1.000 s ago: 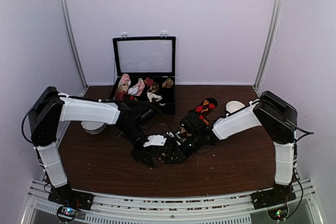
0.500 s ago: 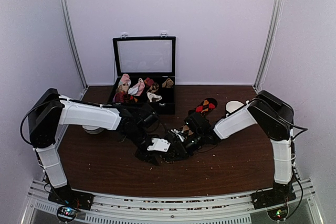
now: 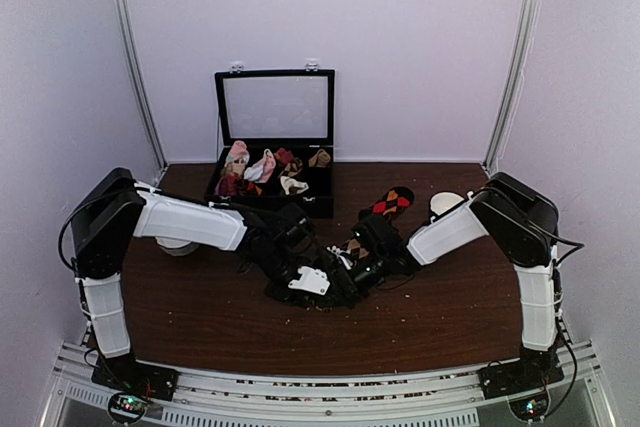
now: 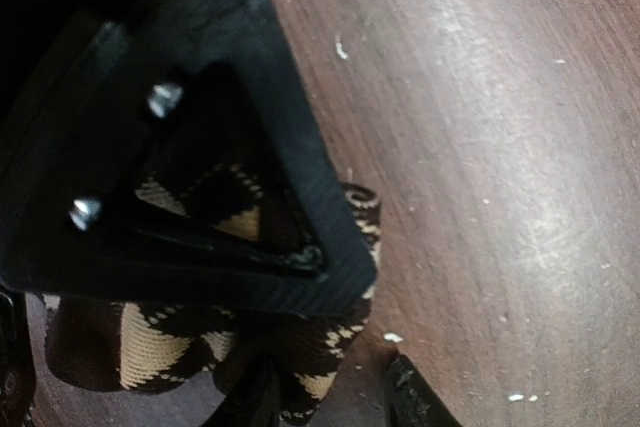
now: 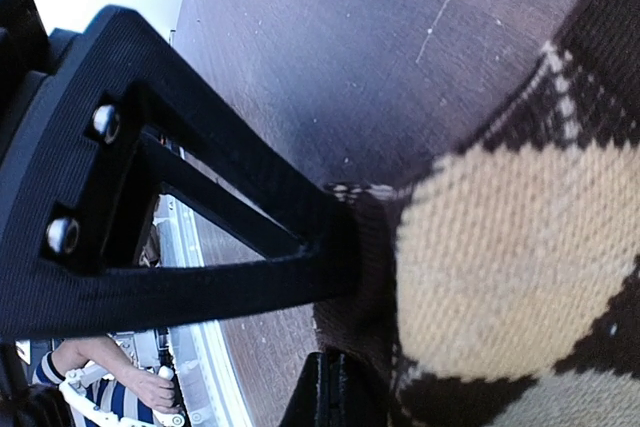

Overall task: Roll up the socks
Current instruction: Roll the sock at the center of the board.

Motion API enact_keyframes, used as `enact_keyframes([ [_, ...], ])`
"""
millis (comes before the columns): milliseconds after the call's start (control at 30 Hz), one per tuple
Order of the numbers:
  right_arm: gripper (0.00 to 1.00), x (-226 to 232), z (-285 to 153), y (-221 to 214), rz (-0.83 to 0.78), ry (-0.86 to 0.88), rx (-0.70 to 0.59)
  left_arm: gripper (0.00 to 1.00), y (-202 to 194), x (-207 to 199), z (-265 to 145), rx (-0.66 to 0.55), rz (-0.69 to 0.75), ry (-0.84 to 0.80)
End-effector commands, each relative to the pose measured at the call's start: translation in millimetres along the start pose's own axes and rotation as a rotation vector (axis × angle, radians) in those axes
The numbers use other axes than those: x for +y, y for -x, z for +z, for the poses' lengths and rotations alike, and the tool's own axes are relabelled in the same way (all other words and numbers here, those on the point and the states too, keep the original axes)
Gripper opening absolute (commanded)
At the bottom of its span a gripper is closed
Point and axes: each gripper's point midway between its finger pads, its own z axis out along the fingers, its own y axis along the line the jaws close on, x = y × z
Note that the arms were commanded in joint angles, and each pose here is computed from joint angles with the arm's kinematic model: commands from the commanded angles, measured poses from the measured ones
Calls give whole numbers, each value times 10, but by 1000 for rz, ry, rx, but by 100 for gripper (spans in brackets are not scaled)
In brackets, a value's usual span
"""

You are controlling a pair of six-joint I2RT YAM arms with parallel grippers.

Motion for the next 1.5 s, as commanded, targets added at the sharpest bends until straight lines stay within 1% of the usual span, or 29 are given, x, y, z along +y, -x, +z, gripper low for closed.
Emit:
enact_keyframes([
  [0,3,-199,29,-160,74,-31,41,38,-28,118,106,42,24,20],
  [133,5,-186,20,-178,72,-24,55,38,-61,121,167,71,41,14],
  [233,5,-219,7,-213,76,-33,68,37,-21,39,157,86,78,11],
  [333,5,-253,-22,-219,82,-40,67,37,55,-89,39,56,89,-16],
  [433,4,-265,-49,-223,79,-45,70,37,25,-239,-89,63,82,-55],
  [533,4,-273,-55,-268,77,-57,102,36,-4,-435,-186,70,67,-134],
  [633,3,-260,-64,-287,74,-56,117,36,81,-504,-284,29,42,-160],
  [800,3,-261,-77,-328,78,-61,140,40,228,-288,-295,-16,41,-91],
  [933,2,-258,-84,-341,80,-65,142,43,278,-88,-220,-13,66,-40],
  [1100,2,-244,-80,-325,84,-58,132,44,244,77,-91,22,96,0],
  [1233,2,-240,-71,-308,86,-54,130,44,237,129,-39,31,108,9],
  [1467,2,-224,-66,-288,85,-47,127,38,150,107,101,71,124,-11],
])
